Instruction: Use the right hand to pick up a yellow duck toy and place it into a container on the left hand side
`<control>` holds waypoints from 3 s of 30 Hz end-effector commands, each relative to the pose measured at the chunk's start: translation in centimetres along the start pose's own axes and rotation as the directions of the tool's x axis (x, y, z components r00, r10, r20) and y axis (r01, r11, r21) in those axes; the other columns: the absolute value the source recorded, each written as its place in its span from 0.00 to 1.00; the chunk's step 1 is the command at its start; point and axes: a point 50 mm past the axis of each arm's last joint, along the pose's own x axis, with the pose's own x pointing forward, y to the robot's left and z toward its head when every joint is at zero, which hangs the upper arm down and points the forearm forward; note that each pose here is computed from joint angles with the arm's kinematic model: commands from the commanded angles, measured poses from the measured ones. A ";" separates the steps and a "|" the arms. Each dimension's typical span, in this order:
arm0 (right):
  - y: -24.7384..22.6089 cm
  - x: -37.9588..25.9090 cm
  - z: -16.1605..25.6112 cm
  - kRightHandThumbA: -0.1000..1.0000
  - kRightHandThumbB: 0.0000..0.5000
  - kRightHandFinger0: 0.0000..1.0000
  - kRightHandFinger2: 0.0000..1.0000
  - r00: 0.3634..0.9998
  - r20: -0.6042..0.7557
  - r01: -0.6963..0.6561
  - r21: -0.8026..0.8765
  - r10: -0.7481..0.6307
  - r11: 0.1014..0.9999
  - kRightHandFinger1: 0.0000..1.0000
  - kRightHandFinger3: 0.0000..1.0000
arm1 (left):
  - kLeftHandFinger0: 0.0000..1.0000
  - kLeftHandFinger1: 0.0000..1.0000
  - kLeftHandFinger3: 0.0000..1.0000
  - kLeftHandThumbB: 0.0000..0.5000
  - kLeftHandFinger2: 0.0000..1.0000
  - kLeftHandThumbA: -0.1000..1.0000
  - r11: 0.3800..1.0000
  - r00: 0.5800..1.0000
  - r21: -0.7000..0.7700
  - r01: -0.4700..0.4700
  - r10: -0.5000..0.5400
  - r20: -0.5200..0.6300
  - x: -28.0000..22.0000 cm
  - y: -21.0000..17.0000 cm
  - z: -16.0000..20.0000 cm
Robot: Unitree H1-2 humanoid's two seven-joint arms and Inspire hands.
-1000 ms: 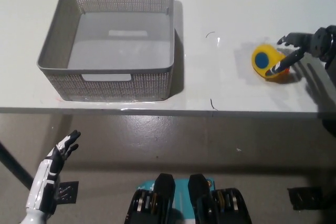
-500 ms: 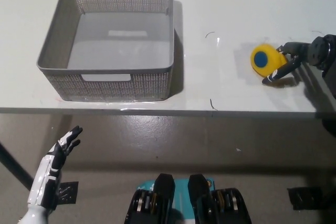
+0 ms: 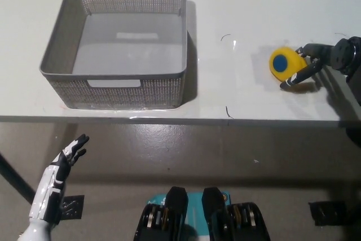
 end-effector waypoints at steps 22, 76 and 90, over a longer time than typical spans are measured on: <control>-5.1 -1.6 5.2 0.96 1.00 1.00 1.00 0.984 0.127 0.117 0.057 -0.124 0.991 1.00 1.00 | 1.00 1.00 1.00 0.26 1.00 1.00 0.999 0.997 0.030 0.019 -0.022 0.073 1.4 0.7 1.5; 1.2 0.6 1.6 0.00 0.33 0.24 0.94 0.874 0.119 0.446 0.189 -0.471 0.875 0.70 0.74 | 1.00 1.00 1.00 0.36 1.00 1.00 1.000 0.996 0.022 0.007 -0.008 0.087 1.5 2.3 1.1; -3.9 -1.4 4.0 0.00 0.27 0.01 0.89 0.733 0.194 0.582 0.318 -0.653 0.748 0.51 0.96 | 1.00 1.00 1.00 0.34 1.00 1.00 1.000 0.997 0.019 -0.004 0.003 0.081 1.2 2.5 1.1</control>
